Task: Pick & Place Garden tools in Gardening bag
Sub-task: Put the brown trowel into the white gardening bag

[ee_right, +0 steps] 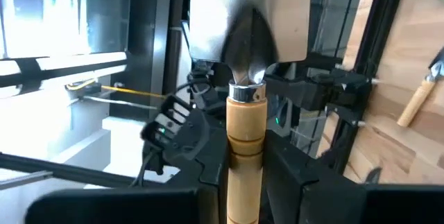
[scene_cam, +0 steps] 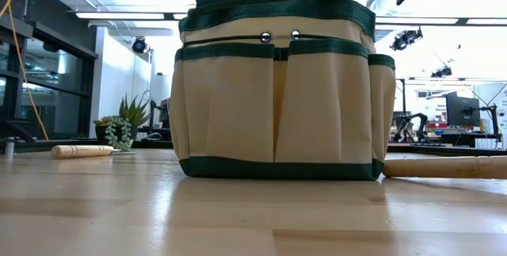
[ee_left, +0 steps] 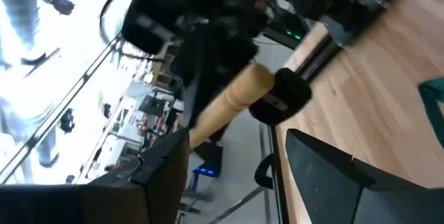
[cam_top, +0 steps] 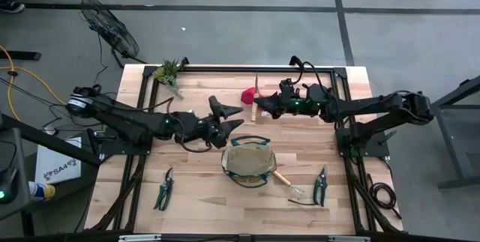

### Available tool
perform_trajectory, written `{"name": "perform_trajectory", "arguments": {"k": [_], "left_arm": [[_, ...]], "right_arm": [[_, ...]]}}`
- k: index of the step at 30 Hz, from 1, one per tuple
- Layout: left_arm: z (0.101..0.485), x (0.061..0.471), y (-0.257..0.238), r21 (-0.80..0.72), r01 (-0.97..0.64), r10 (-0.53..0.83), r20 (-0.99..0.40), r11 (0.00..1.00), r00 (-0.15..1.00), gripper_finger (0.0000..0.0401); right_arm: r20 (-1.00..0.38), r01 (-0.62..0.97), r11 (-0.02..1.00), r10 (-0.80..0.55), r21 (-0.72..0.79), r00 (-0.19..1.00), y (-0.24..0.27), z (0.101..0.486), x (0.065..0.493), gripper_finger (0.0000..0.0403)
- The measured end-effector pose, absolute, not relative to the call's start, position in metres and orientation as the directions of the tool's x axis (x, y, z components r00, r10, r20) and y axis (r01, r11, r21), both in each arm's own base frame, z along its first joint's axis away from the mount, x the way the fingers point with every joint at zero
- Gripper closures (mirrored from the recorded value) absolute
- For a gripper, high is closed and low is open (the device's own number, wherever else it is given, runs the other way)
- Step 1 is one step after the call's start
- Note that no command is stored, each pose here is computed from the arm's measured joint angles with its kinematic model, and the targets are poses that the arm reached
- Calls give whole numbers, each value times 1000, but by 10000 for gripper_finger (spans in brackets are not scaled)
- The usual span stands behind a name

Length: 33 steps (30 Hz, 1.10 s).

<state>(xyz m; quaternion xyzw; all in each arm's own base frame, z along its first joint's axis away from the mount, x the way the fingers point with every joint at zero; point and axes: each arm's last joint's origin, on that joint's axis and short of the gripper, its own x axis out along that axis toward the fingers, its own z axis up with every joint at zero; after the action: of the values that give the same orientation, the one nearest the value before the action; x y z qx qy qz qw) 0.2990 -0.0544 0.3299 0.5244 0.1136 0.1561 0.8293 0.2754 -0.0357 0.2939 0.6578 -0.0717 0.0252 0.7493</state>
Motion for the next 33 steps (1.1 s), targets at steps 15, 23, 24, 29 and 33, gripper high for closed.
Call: {"name": "perform_trajectory", "arguments": {"k": [15,23,24,29,33], "left_arm": [[330,326,-57,965,-54,358,-42,256,933,167],[331,334,-51,977,-31,326,-41,211,944,167],[331,334,-51,977,-28,325,-43,211,945,167],[331,334,-52,979,-14,303,-50,206,952,167],[326,338,-53,980,4,283,-61,198,957,167]], "right_arm": [[97,-94,96,-23,991,995,-35,290,276,349],[95,-96,94,9,991,995,-32,290,276,349],[95,-96,94,9,991,995,-32,290,276,349],[95,-95,99,5,991,995,-32,290,276,349],[95,-95,100,5,990,995,-32,290,276,349]]}}
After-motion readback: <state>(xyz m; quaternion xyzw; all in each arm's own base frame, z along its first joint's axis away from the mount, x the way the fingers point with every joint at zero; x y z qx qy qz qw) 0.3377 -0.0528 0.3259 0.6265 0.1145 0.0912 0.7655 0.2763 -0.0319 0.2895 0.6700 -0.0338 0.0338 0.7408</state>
